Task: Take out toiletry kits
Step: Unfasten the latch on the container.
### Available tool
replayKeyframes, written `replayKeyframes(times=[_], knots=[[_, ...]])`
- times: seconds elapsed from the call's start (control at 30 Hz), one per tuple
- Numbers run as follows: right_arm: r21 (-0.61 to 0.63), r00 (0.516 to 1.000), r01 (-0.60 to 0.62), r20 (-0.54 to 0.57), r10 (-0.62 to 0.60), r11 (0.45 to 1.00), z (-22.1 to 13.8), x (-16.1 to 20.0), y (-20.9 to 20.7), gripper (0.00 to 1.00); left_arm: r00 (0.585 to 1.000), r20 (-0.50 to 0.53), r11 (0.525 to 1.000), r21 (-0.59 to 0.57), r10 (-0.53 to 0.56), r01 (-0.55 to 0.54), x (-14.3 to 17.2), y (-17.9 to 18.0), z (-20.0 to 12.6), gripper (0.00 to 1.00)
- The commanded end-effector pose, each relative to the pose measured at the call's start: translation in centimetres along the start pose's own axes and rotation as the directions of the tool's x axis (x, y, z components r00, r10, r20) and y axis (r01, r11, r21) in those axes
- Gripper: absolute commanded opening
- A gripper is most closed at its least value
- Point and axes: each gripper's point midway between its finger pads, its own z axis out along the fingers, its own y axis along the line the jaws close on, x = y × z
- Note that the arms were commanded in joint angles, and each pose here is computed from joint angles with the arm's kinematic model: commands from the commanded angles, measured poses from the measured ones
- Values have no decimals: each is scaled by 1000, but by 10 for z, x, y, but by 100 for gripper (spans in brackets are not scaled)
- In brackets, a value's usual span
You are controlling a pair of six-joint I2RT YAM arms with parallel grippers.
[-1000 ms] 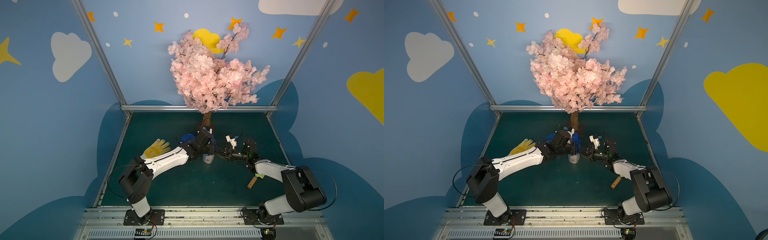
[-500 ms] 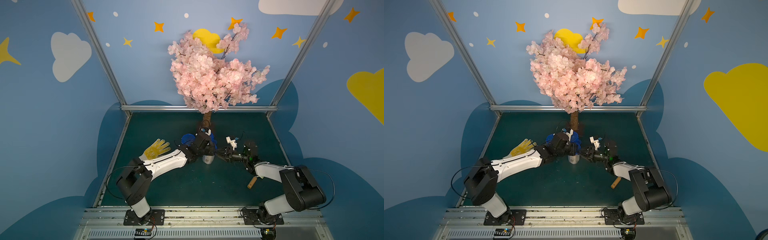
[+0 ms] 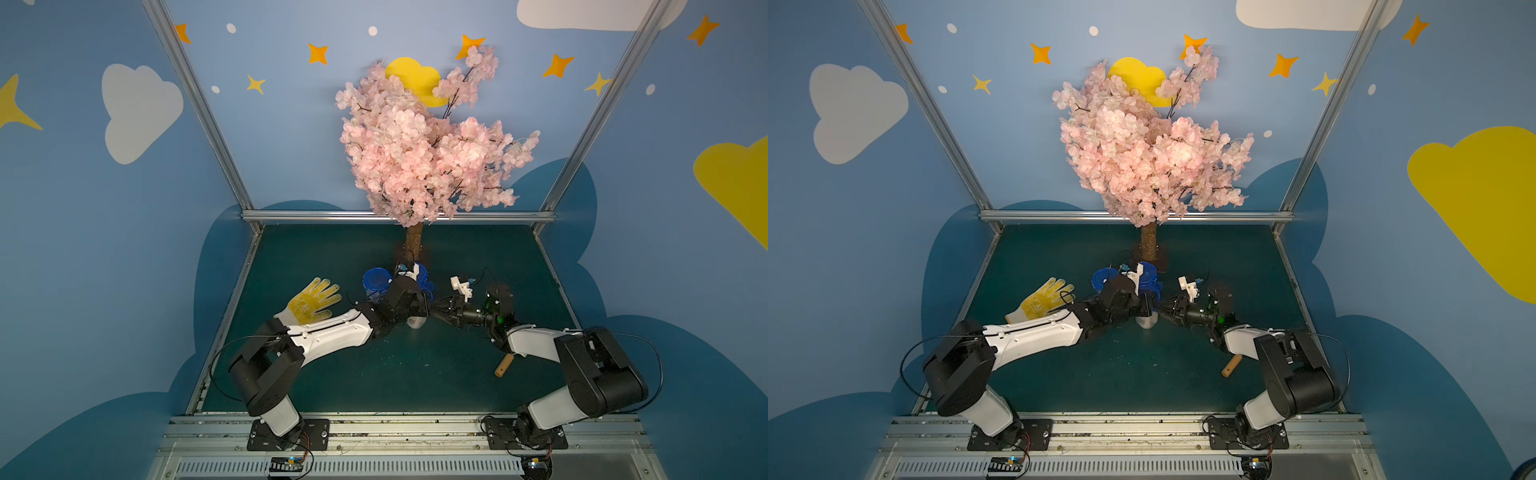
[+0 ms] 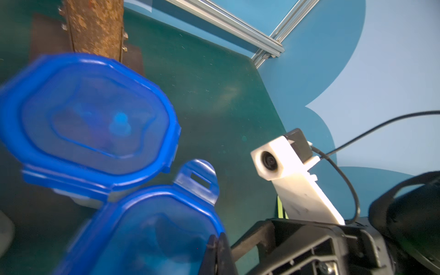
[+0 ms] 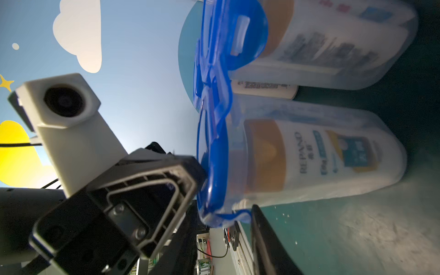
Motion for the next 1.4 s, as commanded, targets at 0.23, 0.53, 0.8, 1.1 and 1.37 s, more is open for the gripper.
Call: replayKeyframes(times=[0.23,0.53,0.8,1.1,1.37], knots=[[-150,975,221,32,-219,964,-9,-5,67,34,928,-369,933,-351,-54,-85,135,114,-9,2],[-128,977,215,25,-213,968,-14,2,72,31,920,-386,918,-384,-63,-98,145,126,-15,2],[-105,973,229,28,-227,968,-20,6,78,29,915,-399,918,-382,-56,-110,145,125,-15,2],[88,959,283,-10,-283,955,-33,21,74,26,926,-376,912,-366,37,-185,101,101,-29,2],[282,927,373,-64,-370,884,-35,38,55,9,954,-259,956,-207,152,-209,27,36,-39,2]])
